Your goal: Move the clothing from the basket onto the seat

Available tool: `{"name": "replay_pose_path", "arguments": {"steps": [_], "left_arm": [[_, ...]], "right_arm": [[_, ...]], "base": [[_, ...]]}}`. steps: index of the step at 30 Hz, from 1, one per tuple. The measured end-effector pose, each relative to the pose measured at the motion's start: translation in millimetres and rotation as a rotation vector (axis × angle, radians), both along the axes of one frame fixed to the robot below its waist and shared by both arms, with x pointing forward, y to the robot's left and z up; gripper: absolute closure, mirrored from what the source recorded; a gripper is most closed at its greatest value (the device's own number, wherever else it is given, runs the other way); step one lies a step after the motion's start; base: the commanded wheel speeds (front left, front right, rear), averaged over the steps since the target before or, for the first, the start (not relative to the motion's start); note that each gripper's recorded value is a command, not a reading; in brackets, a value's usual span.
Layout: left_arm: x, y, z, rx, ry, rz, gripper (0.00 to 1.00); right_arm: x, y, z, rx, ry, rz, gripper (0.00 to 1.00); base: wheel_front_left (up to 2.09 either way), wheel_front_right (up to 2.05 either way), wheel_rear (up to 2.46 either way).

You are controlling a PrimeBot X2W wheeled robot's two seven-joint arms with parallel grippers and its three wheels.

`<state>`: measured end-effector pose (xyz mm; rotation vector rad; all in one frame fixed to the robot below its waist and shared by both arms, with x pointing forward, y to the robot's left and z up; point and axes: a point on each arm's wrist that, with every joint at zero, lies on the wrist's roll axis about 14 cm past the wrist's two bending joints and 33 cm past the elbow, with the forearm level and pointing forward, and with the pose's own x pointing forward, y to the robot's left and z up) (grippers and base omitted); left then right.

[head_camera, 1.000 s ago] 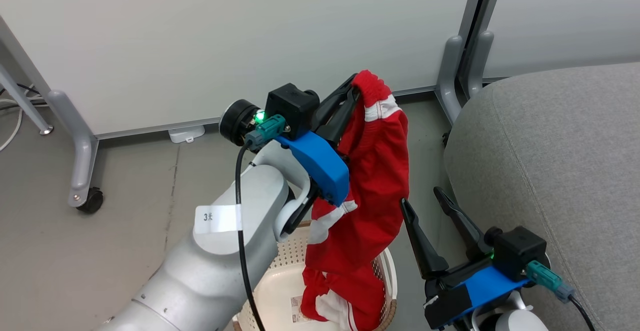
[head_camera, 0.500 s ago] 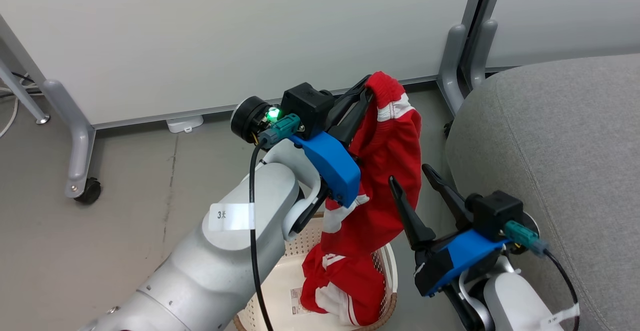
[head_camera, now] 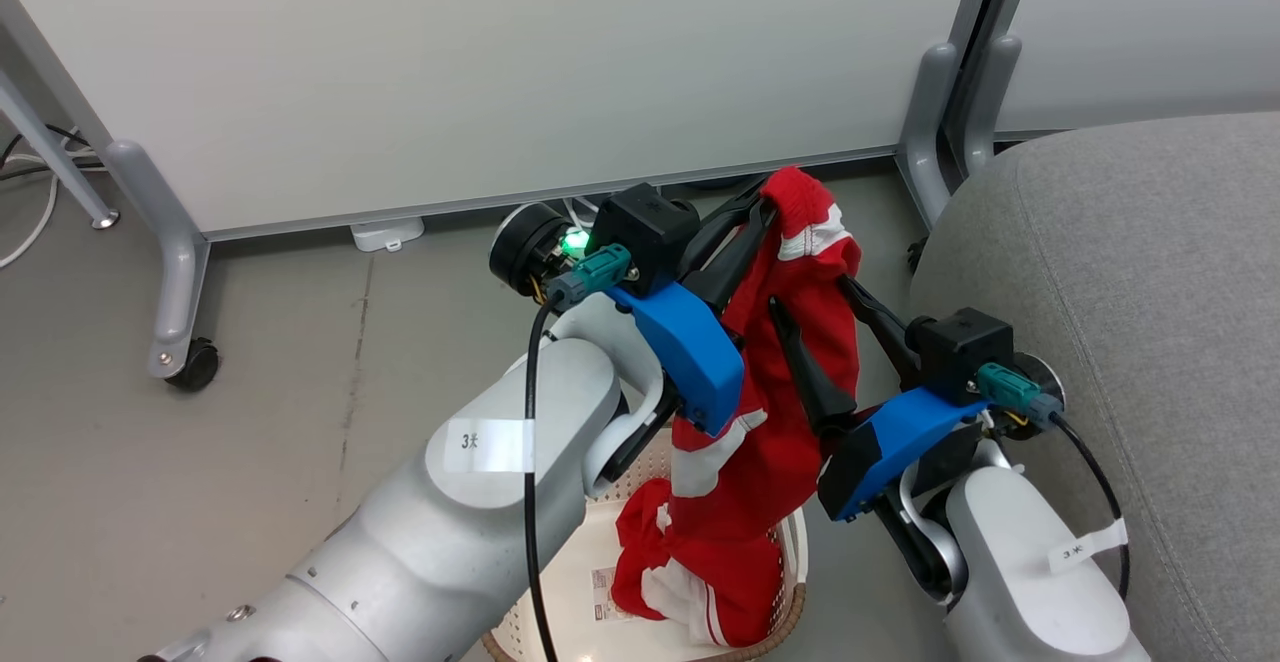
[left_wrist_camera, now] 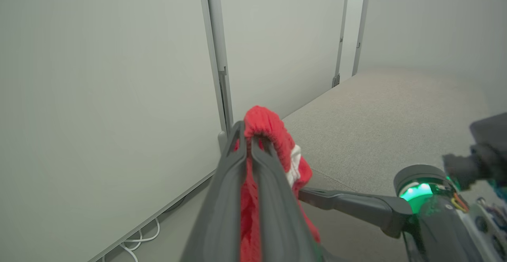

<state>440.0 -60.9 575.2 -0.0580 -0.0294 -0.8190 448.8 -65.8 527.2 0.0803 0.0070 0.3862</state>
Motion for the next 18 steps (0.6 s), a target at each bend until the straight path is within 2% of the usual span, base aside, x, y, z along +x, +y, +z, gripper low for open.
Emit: {"name": "replay_pose_path", "arguments": {"steps": [18], "left_arm": [[-0.8, 5.1, -14.5, 0.052, 0.03, 0.03, 1.0]], "right_arm": [[-4.9, 7.9, 17.3, 0.003, -0.043, 0.029, 0.0]], "base": [[0.0, 0.0, 0.0]]}}
